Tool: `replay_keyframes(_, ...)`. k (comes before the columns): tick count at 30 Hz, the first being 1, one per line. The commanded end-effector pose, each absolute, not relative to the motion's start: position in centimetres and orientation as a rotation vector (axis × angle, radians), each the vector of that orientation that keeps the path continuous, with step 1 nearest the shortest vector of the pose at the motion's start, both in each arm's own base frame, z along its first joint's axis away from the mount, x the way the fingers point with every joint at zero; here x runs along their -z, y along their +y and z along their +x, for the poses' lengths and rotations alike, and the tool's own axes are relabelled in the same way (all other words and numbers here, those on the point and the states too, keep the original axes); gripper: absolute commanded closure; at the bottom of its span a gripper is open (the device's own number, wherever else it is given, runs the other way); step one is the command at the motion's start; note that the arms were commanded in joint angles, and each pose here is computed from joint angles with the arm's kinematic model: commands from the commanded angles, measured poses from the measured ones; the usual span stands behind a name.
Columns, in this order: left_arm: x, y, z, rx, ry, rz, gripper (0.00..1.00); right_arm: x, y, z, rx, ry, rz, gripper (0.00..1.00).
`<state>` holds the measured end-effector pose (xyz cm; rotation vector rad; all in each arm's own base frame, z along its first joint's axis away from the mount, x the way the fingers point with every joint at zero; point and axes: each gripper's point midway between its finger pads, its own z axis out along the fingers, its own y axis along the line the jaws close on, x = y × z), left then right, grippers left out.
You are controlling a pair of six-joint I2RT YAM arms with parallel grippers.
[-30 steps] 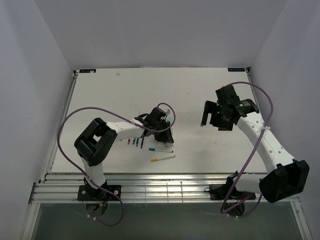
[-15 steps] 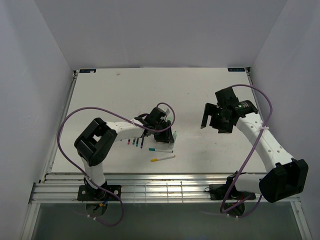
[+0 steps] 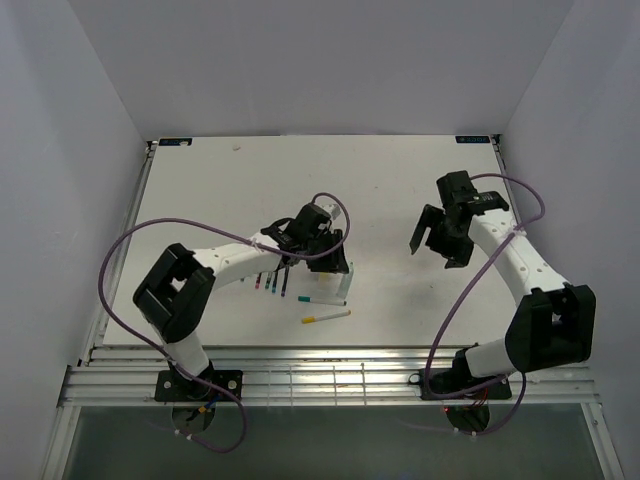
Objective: Open the pen caps
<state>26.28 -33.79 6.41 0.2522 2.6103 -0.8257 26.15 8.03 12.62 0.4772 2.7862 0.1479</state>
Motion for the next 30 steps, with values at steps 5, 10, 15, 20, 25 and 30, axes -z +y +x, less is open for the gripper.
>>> replay_keyframes(5, -19.8, -33.7, 27.8, 0.904, 2.248, 0.362, 0.51, -12.4, 2.9, 33.0, -0.051, 2.604, 0.831, 0.1)
replay_keyframes(10, -22.2, -32.1, 25.7, 0.949, 2.183, 0.403, 0.5, -10.6, -4.0, 35.5, 0.083, 2.553, 1.041, 0.09)
replay_keyframes(15, -21.9, -29.8, 23.3, 0.96, 2.168, 0.389, 0.49, -9.8, -8.5, 37.5, 0.219, 2.499, 1.129, 0.07)
replay_keyframes(20, -21.1, -28.8, 22.0, 0.976, 2.185, 0.365, 0.48, -9.3, -10.7, 38.9, 0.335, 2.442, 1.157, 0.06)
replay_keyframes(25, -19.6, -28.1, 21.1, 0.975, 2.217, 0.355, 0.47, -9.3, -12.1, 41.0, 0.378, 2.374, 1.18, 0.06)
replay_keyframes(30, -18.8, -27.9, 20.7, 0.975, 2.239, 0.36, 0.47, -7.4, -12.7, 42.6, 0.401, 2.383, 1.183, 0.05)
